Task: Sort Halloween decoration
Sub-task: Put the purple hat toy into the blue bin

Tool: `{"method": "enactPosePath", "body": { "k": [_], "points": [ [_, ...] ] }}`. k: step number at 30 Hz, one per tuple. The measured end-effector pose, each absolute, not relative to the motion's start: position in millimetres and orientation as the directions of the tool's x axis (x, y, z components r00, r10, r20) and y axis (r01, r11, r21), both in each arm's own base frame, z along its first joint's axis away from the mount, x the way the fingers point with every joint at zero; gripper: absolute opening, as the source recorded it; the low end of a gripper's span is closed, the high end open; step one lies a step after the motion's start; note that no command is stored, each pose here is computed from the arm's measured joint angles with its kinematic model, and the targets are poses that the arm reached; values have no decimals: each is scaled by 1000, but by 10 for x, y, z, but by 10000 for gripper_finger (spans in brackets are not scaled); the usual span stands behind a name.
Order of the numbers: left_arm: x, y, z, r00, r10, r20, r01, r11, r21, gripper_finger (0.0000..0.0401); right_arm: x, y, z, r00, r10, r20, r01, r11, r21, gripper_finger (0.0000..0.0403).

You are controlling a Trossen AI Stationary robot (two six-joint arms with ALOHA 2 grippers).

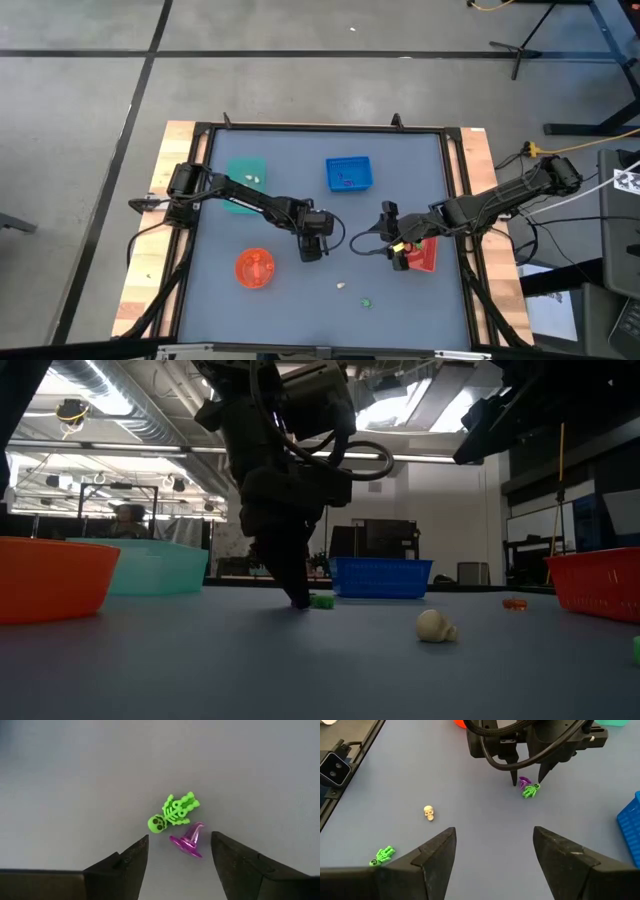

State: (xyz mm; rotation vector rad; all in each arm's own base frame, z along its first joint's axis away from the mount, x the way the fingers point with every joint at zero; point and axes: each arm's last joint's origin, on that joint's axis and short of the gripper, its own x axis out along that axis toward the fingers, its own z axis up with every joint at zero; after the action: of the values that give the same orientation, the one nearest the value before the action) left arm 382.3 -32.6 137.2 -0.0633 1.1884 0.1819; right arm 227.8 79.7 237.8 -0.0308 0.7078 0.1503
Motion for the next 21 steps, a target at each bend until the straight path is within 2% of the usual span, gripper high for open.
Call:
{"method": "enactPosePath", "body": {
  "k": [21],
  "points": [
    [3823, -329, 1373, 361, 100, -927, -169, 985, 41, 105, 2279, 797, 2380, 750, 127, -649, -148, 989, 23, 264]
  ]
}}
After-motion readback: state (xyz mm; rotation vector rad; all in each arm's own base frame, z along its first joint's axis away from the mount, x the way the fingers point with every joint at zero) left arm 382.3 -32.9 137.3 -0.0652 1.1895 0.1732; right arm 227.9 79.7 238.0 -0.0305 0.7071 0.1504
